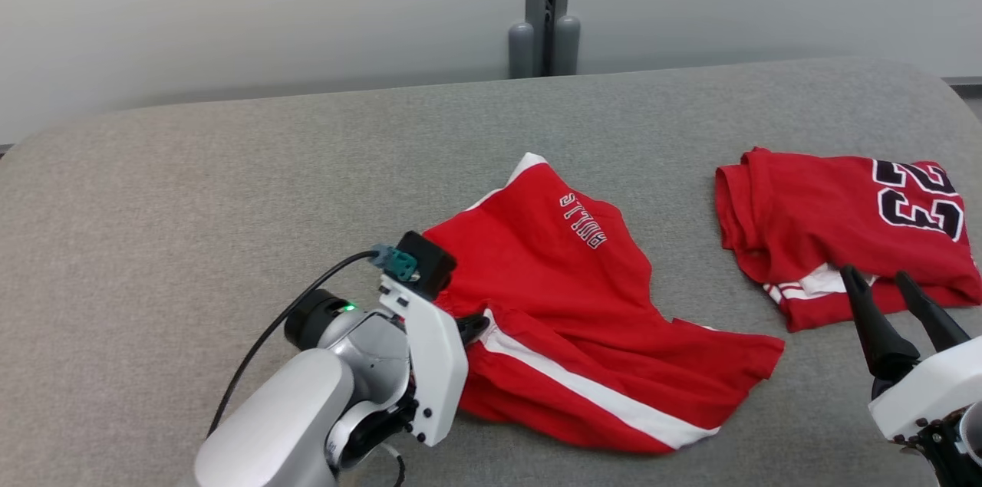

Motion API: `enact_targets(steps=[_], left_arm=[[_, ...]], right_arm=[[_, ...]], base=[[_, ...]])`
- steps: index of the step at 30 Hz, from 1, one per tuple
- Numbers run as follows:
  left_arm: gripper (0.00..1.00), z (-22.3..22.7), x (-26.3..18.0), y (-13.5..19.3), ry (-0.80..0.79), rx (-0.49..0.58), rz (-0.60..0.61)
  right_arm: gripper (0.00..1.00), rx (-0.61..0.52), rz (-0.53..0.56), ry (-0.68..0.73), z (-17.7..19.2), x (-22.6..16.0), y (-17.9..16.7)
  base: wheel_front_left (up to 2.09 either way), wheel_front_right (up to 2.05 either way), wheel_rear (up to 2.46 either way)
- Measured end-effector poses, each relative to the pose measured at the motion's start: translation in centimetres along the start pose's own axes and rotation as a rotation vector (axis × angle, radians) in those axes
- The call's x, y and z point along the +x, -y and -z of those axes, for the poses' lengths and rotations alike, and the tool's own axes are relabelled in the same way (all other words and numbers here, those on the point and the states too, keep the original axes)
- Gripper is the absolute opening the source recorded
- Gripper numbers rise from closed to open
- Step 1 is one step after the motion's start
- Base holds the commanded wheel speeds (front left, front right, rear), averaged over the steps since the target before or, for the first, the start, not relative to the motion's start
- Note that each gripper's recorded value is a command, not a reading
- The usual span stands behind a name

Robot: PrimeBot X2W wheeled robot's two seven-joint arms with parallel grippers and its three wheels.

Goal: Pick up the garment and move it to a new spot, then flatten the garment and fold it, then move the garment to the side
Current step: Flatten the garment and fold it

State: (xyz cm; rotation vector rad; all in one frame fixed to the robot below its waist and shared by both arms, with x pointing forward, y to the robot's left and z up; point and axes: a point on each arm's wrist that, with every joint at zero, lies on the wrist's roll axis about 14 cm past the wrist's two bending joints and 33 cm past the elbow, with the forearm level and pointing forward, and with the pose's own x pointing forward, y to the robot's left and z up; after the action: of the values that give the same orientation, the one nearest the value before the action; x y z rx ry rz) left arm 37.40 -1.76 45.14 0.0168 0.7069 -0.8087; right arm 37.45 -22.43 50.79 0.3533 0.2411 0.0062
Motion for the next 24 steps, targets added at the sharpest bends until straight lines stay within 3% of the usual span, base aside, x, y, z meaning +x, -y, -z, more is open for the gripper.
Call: enact_targets(steps=[12,20,21,23,24], left_arm=[[0.0,3.6,-8.0,-6.7,0.165,-0.201,-0.29],[0.0,8.0,-9.4,-8.9,0.154,-0.296,-0.409],[0.07,8.6,-9.5,-9.1,0.142,-0.303,-0.421],[0.36,9.8,-9.5,-9.5,0.119,-0.312,-0.437],[0.9,10.3,-9.5,-9.6,0.11,-0.314,-0.443]], right_arm=[[1.0,-0.009,-0.067,-0.007,0.1,1.4,-2.4],[1.0,-0.009,-0.059,-0.021,0.6,1.4,-2.2],[1.0,-0.011,-0.057,-0.022,0.7,1.4,-2.2],[1.0,-0.01,-0.055,-0.022,0.8,1.3,-2.1],[1.0,-0.009,-0.054,-0.022,0.8,1.2,-2.1]], base=[[0.0,0.0,0.0],[0.0,0.0,0.0],[0.0,0.0,0.0],[0.0,0.0,0.0],[0.0,0.0,0.0]])
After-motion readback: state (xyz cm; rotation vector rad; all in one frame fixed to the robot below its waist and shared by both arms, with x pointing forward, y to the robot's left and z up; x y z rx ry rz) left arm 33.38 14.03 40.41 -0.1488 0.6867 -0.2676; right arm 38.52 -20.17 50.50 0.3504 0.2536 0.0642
